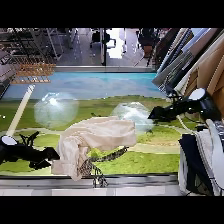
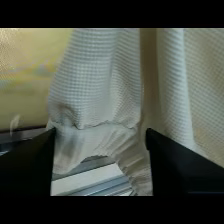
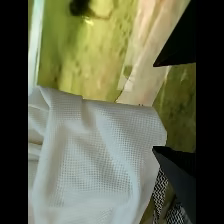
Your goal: Fold the clothes and pants, and hang the long-sleeved shirts on hangers.
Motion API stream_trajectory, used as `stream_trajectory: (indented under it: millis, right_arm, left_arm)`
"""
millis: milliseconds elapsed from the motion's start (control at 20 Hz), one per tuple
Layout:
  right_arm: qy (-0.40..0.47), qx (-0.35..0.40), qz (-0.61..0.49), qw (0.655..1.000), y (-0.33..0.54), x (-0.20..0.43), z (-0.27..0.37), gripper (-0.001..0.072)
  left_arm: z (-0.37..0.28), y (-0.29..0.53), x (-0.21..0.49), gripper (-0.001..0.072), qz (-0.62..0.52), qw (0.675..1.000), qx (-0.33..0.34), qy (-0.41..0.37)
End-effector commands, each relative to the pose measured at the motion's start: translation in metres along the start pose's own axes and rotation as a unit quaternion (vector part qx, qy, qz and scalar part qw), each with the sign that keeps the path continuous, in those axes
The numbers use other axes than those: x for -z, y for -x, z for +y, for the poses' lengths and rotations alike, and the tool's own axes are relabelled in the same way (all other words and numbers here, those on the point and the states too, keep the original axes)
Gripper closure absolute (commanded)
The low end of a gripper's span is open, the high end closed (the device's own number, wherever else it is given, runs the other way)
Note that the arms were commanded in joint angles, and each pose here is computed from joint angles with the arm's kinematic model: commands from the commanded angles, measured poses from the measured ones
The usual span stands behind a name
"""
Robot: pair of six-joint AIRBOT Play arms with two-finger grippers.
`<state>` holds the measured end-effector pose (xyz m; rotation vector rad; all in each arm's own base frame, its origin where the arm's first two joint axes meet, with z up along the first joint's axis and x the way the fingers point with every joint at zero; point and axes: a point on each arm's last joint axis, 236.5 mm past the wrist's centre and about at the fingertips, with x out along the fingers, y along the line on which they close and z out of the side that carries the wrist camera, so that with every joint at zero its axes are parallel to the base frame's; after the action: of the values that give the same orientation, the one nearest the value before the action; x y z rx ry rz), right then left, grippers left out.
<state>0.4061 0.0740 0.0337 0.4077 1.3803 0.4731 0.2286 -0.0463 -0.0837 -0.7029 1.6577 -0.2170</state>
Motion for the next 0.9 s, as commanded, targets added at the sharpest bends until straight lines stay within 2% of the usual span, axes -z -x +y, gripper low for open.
stream_trajectory:
  millis: [0, 50, 100, 150, 250, 300, 350, 400, 500, 650, 750, 850]
  right_arm:
    - [-0.017, -0.034, 0.046, 0.998, -0.062, 0.002, 0.002, 0.0146]
    - [-0.017, -0.03, 0.047, 0.998, -0.084, -0.002, 0.002, 0.0146]
    - [-0.02, -0.026, 0.05, 0.998, -0.105, -0.005, 0.0, 0.0146]
    - [-0.026, -0.022, 0.056, 0.998, -0.126, -0.005, -0.001, 0.0146]
    - [-0.045, -0.014, 0.065, 0.997, -0.161, -0.003, -0.007, 0.0148]
    - [-0.046, -0.01, 0.061, 0.997, -0.172, -0.005, -0.009, 0.0235]
    - [-0.041, -0.006, 0.05, 0.998, -0.176, -0.011, -0.007, 0.0492]
    - [-0.033, -0.007, 0.04, 0.999, -0.172, -0.019, -0.002, 0.0691]
    - [0.022, 0.017, 0.023, 0.999, -0.135, -0.039, 0.01, 0.069]
    - [0.14, 0.126, -0.082, 0.979, -0.011, -0.089, 0.036, 0.0691]
    - [0.197, 0.141, -0.188, 0.952, 0.083, -0.107, 0.089, 0.0691]
    - [0.249, 0.137, -0.25, 0.925, 0.146, -0.098, 0.137, 0.069]
  left_arm:
    - [0.01, -0.017, -0.007, 0.0414, 0.008, 1.0, -0.004, 0.017]
    - [0.011, -0.018, -0.014, 0.0582, -0.004, 1.0, -0.009, 0.013]
    - [0.009, -0.017, -0.02, 0.0649, -0.015, 1.0, -0.006, -0.001]
    - [0.002, -0.015, -0.023, 0.0689, -0.021, 1.0, 0.007, -0.014]
    - [-0.013, -0.001, -0.034, 0.069, -0.037, 0.998, 0.023, -0.036]
    - [-0.022, 0.011, -0.04, 0.069, -0.047, 0.997, 0.026, -0.05]
    - [-0.03, 0.025, -0.048, 0.0691, -0.057, 0.996, 0.028, -0.065]
    - [-0.04, 0.042, -0.058, 0.0692, -0.072, 0.994, 0.028, -0.082]
    - [-0.06, 0.092, -0.086, 0.0692, -0.124, 0.985, 0.025, -0.118]
    - [-0.11, 0.218, -0.13, 0.0692, -0.274, 0.946, 0.053, -0.167]
    - [-0.135, 0.291, -0.132, 0.0691, -0.345, 0.917, 0.056, -0.192]
    - [-0.141, 0.311, -0.116, 0.068, -0.346, 0.913, 0.043, -0.214]
